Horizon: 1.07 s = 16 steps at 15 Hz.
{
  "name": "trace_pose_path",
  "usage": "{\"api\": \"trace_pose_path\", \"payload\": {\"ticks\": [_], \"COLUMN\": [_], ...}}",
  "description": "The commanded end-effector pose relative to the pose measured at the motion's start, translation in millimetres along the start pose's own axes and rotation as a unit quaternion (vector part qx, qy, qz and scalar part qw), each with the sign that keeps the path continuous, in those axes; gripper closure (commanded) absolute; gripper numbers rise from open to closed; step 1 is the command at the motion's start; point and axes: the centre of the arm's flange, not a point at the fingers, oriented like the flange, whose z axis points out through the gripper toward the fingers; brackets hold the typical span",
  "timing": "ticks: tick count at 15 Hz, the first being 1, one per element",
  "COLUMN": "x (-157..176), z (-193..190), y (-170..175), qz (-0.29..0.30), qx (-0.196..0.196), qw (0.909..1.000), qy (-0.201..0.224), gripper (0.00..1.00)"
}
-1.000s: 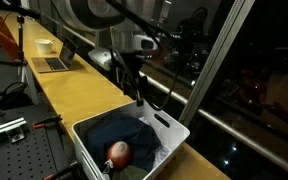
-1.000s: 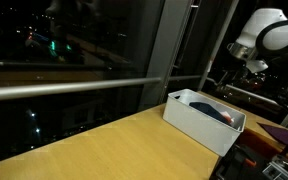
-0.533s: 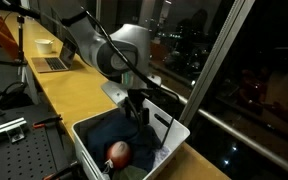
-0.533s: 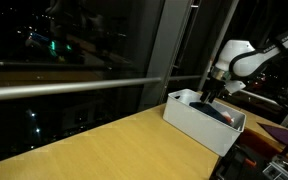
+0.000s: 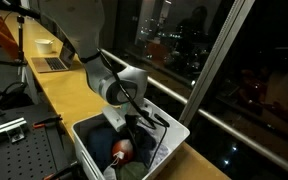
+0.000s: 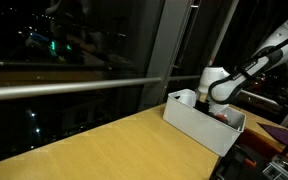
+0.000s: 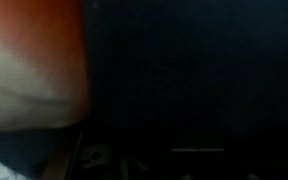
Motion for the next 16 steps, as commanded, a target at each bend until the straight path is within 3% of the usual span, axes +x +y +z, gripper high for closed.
{"api": "trace_pose_path", "payload": {"ticks": [1, 5, 11, 16], "x": [5, -18, -79, -117], "z": [19, -22, -109, -193], "y": [-33, -49, -80, -104], "qz": [-0.004, 0.001, 0.003, -0.008], "qx": [0.017, 0.033, 0.035, 0.006], "qw": [0.9998, 0.9994, 0.9986, 0.9958], "qy": [-0.011, 0.006, 0.041, 0.091], "gripper": [0.26, 0.54, 0.99, 1.00]}}
